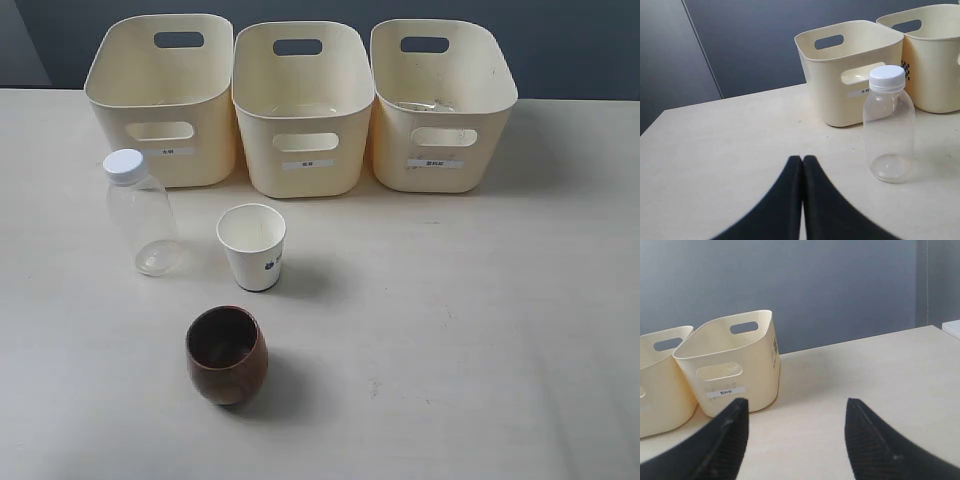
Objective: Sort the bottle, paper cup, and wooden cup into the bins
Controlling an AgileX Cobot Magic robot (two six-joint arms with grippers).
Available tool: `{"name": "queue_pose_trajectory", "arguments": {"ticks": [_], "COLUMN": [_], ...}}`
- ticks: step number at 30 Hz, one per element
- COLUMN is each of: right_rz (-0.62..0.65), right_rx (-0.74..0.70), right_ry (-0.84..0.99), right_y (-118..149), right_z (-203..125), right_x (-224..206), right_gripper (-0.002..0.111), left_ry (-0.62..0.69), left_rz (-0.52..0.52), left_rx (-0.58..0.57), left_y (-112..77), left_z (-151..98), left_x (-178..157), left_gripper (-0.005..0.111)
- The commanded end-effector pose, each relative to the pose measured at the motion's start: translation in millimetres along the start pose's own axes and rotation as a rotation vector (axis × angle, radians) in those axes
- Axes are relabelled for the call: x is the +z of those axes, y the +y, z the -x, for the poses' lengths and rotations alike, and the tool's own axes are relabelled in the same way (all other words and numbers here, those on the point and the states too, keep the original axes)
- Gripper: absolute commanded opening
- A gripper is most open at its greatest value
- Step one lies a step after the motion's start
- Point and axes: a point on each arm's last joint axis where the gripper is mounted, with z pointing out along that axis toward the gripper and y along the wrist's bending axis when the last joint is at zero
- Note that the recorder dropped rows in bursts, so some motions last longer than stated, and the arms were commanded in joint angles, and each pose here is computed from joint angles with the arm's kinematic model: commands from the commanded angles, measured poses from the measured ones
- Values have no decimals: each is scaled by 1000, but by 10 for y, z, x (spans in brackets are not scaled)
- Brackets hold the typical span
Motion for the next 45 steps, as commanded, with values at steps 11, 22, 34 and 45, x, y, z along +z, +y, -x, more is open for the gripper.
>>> {"name": "queue_pose_trajectory", "arguments": {"ticks": [11,22,34,45], "right_rz": [-5,33,107,127], "right_rx": [-15,-1,38,639], "right_ry": [-11,-84,-233,-144], "right_y": [-4,31,94,68], "right_z": [4,71,205,151], "right_x": [-4,-7,-33,-20], "right_gripper": [55,55,55,55], "left_ry": [-5,-5,-5,-5], "left_rz": [-3,-3,-3,-3], "left_rx": [-6,-6,-6,-6], "left_y": [-3,-3,-3,-3], "left_z": [-1,-1,-1,-1], "left_x": [-3,-3,-3,-3], "left_gripper": [0,0,0,0]}}
